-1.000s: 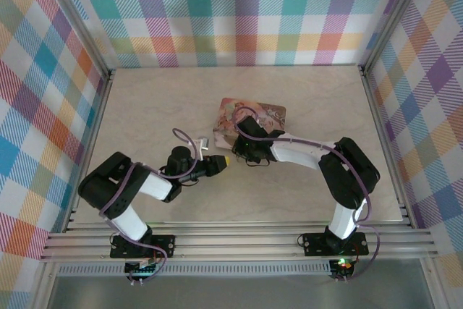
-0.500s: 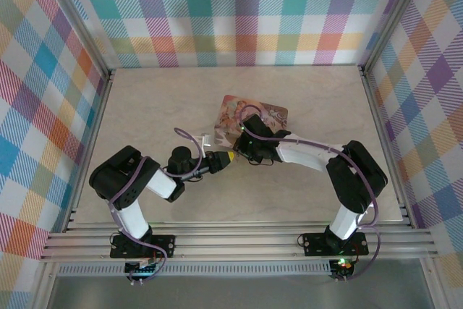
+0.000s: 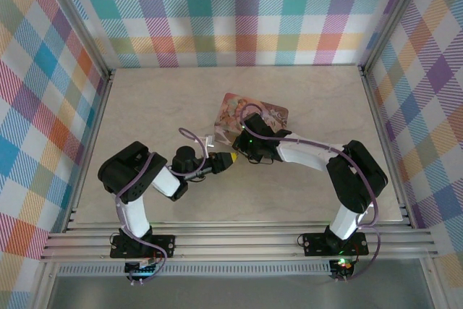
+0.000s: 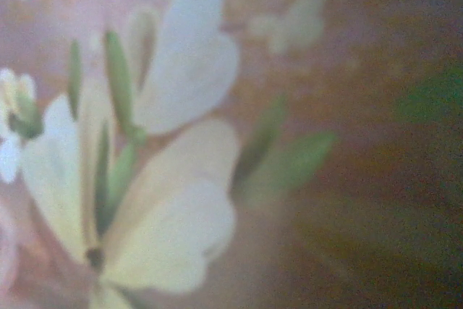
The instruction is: Unlock the padlock with the key
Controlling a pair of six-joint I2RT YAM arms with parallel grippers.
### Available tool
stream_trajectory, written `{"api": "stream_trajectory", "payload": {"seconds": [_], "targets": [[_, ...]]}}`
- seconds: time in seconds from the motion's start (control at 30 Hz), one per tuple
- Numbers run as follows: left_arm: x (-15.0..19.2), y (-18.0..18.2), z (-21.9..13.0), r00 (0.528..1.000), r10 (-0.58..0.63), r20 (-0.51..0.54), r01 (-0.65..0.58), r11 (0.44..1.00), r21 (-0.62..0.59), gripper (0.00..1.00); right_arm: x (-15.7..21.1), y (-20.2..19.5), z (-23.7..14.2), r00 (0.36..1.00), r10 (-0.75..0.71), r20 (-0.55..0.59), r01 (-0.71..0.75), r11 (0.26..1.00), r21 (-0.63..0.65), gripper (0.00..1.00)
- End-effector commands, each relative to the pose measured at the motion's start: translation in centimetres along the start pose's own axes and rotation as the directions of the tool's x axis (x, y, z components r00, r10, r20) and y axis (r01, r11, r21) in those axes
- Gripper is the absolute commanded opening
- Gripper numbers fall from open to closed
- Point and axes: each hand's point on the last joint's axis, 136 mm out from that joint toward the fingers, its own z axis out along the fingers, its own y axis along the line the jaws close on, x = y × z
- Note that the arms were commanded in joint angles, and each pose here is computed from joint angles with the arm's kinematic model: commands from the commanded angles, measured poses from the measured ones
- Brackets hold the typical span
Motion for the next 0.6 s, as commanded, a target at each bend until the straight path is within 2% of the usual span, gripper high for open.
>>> {"api": "stream_trajectory", "payload": {"seconds": [0.0,0.4,0.5,0.57], "targets": [[-0.79,-1.21,0.73,0.999,0.028,0.017,-0.029,0.998,0.052,0.36,0.68,1.42,-0.83,0.997,0.055,-0.06,-0.059,0.996,-0.072,0.0],[-0.81,-1.19,1.38,1.0,0.026,0.006,-0.027,0.997,0.066,0.34,0.69,1.67,-0.99,0.995,0.075,-0.073,-0.081,0.993,-0.086,0.0],[-0.75,-1.17,1.42,1.0,0.024,0.004,-0.024,0.997,0.067,0.28,0.72,1.66,-0.98,0.994,0.077,-0.075,-0.083,0.993,-0.087,0.0],[-0.75,-1.24,1.33,1.0,0.025,0.004,-0.025,0.997,0.067,0.2,0.8,1.61,-0.95,0.994,0.079,-0.078,-0.085,0.993,-0.086,0.0]]}}
